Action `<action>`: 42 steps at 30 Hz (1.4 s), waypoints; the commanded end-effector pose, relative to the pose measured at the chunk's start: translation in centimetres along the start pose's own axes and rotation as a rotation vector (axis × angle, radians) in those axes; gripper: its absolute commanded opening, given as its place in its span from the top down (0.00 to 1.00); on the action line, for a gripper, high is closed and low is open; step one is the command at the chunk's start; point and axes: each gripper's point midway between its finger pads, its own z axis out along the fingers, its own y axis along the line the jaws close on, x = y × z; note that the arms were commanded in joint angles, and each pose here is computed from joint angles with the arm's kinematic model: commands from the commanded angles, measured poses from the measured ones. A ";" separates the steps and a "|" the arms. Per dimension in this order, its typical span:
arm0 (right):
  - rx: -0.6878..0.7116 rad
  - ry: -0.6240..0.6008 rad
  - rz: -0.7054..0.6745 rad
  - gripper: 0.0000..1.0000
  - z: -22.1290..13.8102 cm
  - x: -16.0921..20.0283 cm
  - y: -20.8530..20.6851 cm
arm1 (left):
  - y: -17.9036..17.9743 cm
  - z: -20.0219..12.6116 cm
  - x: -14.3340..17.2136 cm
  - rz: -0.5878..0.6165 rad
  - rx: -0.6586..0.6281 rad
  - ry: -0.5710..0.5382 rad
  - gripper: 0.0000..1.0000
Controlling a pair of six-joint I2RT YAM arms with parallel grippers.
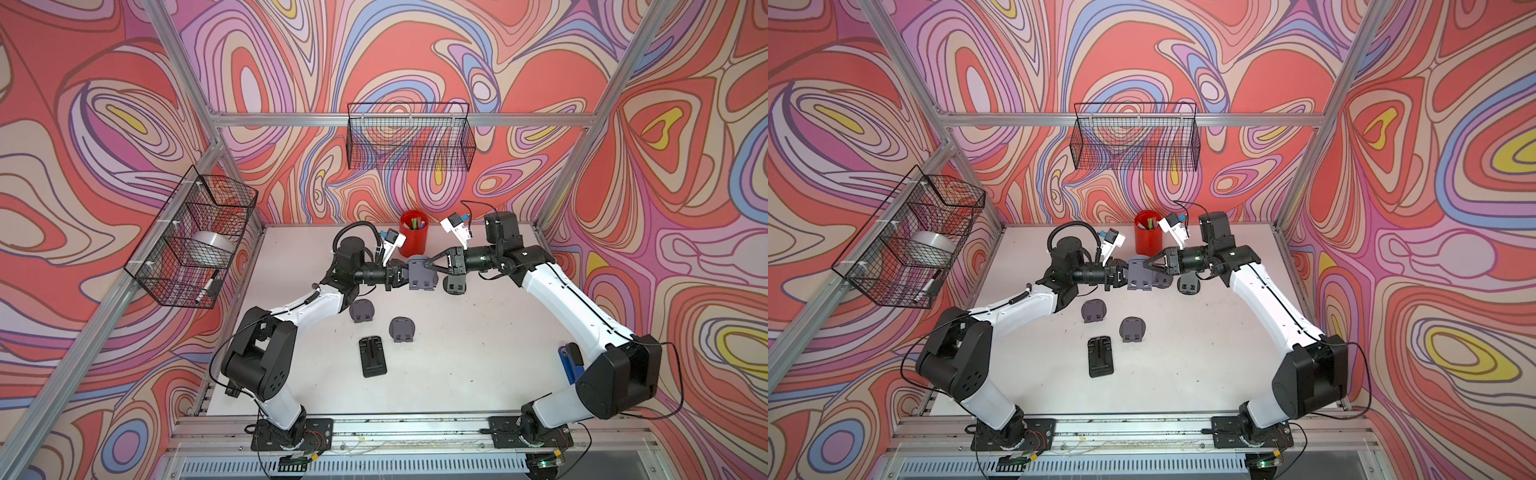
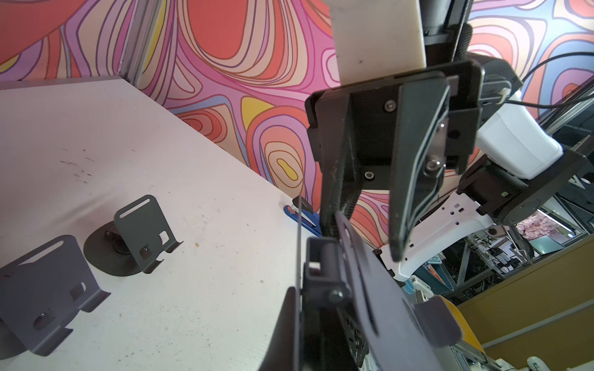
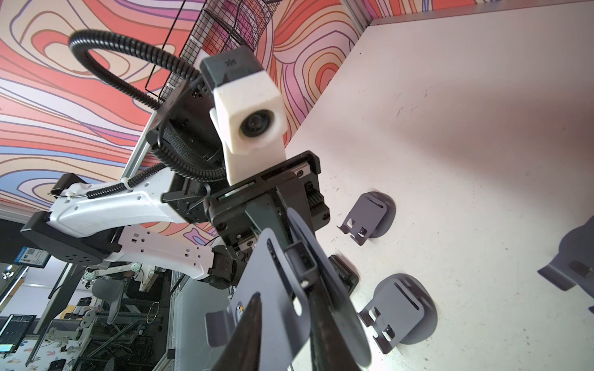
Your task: Open the phone stand
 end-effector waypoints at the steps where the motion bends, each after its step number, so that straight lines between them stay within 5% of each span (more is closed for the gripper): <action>1: -0.073 0.019 -0.017 0.75 0.5 0.6 0.6 | -0.4 0.3 -1.3 0.015 0.014 -0.018 1.00; 9: -0.100 0.020 -0.035 0.81 0.8 0.7 0.6 | -0.3 0.3 -1.4 -0.011 -0.010 0.011 1.00; 16: -0.081 0.015 -0.093 0.99 0.5 0.9 0.7 | 0.4 0.4 -0.8 -0.067 -0.043 0.046 1.00; 30: -0.054 -0.049 -0.295 1.00 -1.1 0.8 2.8 | 1.4 0.7 0.3 -0.251 -0.072 0.106 1.00; 42: 0.107 -0.026 -0.389 1.00 -1.7 0.8 2.1 | 2.8 0.7 0.6 -0.427 -0.079 0.104 1.00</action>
